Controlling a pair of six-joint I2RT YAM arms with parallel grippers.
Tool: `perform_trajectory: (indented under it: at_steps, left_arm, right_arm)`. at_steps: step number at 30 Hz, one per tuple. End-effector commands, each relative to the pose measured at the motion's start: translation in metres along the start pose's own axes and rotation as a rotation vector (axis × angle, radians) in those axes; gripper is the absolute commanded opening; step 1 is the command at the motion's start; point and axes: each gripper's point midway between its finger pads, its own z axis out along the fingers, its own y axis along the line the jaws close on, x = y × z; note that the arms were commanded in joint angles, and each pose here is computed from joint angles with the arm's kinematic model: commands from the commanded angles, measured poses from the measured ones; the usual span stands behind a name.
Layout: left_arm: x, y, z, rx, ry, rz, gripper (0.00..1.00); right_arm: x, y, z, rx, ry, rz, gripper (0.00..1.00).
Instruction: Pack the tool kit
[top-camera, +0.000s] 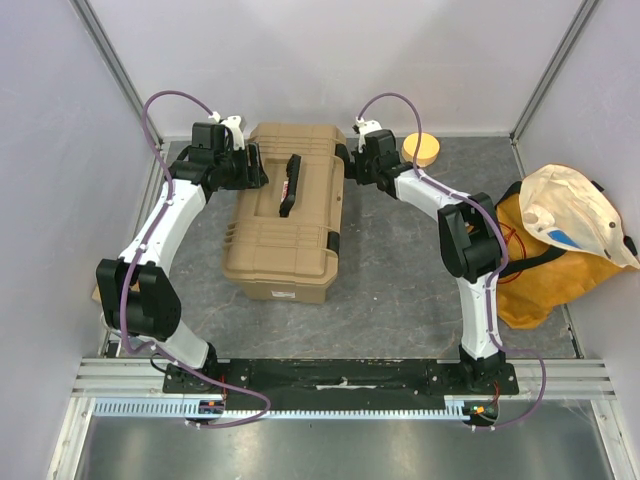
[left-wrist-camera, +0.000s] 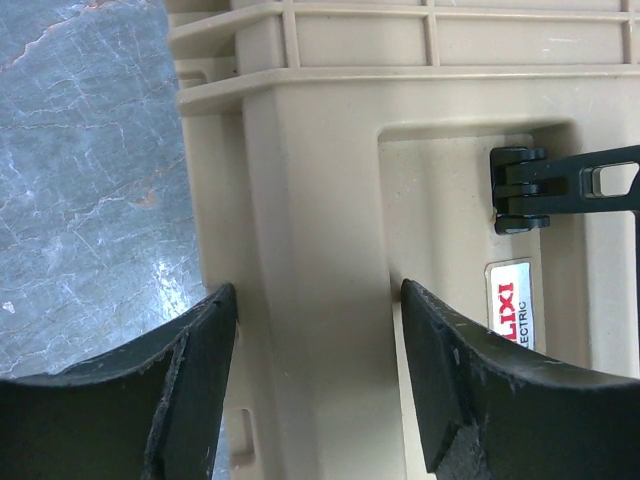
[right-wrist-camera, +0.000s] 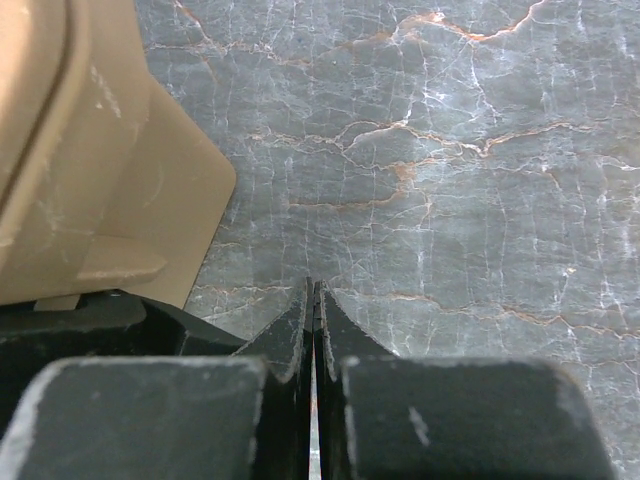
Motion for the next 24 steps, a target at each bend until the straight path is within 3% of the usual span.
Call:
perform_trajectory:
  at_steps: [1,11,24]
  left_arm:
    - [0.089,-0.069,0.026,0.323,0.32,-0.06,0.68]
    - [0.109,-0.094,0.035,0.42,0.362,-0.088,0.67]
    - [0.097,-0.102,0.037,0.446,0.315,-0.133,0.66]
  right_arm:
    - [-0.003,0.078,0.008,-0.257,-0.07,0.04,0.0]
    - [-0.009,0.115,0.012,-0.328,-0.138,0.12,0.0]
    - [-0.016,0.104,0.01,-0.27,-0.183,0.235,0.0]
